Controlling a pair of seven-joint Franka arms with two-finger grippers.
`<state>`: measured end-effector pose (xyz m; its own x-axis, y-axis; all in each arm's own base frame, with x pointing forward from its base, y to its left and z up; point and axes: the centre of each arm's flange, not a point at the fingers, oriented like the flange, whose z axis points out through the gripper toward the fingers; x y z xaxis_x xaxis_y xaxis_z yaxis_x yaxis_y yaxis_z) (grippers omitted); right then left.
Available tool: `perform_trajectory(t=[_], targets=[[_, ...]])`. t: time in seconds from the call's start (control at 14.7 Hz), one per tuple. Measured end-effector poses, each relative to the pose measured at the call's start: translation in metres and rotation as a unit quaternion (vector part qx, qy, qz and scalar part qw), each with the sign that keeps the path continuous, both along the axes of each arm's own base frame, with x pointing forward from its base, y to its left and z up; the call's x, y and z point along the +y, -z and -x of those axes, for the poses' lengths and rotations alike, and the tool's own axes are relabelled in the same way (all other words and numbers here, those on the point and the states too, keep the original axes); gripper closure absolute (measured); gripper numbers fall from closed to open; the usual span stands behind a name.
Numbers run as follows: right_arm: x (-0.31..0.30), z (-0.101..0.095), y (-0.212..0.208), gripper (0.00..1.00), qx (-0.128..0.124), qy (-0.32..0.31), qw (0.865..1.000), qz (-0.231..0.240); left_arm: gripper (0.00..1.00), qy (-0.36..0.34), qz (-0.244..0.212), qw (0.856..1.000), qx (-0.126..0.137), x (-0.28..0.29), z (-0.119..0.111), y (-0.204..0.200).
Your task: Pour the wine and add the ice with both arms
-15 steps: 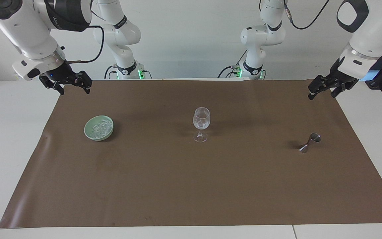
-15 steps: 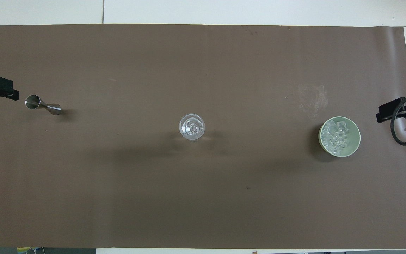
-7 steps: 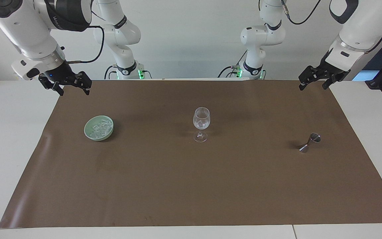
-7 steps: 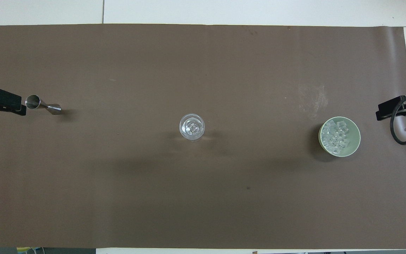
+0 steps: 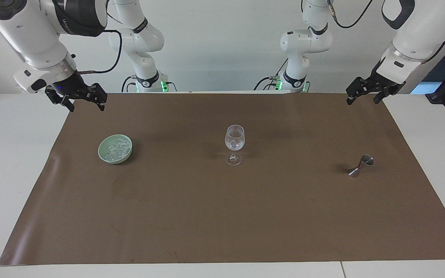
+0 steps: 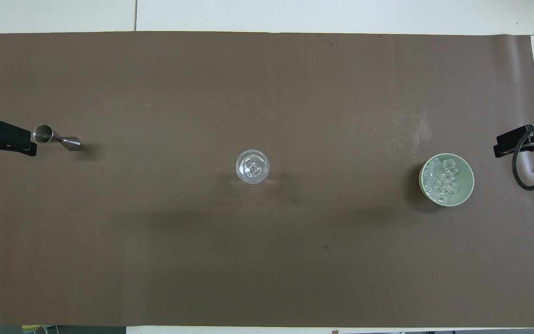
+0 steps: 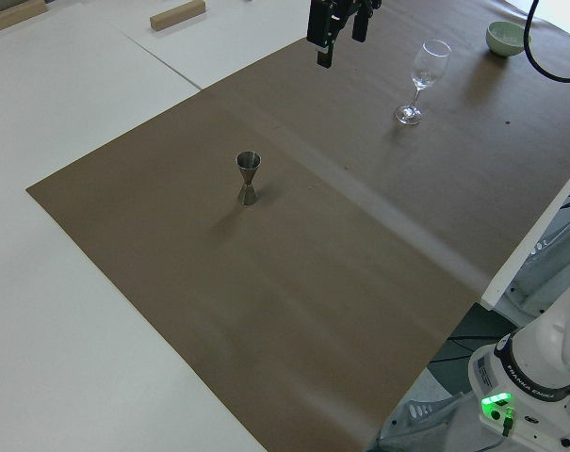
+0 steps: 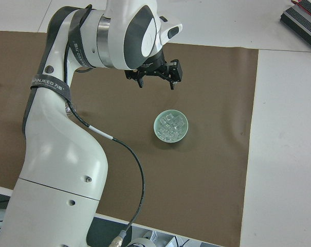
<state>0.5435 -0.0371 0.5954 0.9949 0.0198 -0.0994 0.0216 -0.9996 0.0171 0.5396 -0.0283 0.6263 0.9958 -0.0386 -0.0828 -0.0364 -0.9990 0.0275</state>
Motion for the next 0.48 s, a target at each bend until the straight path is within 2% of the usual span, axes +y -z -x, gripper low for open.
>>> perform_trajectory(t=[0.48], targets=[[0.0003,-0.0001,0.0000,0.00,0.000,0.000,1.000,0.000,0.00,0.021,0.001,1.000,-0.002,0.0000,-0.0002,0.0001]])
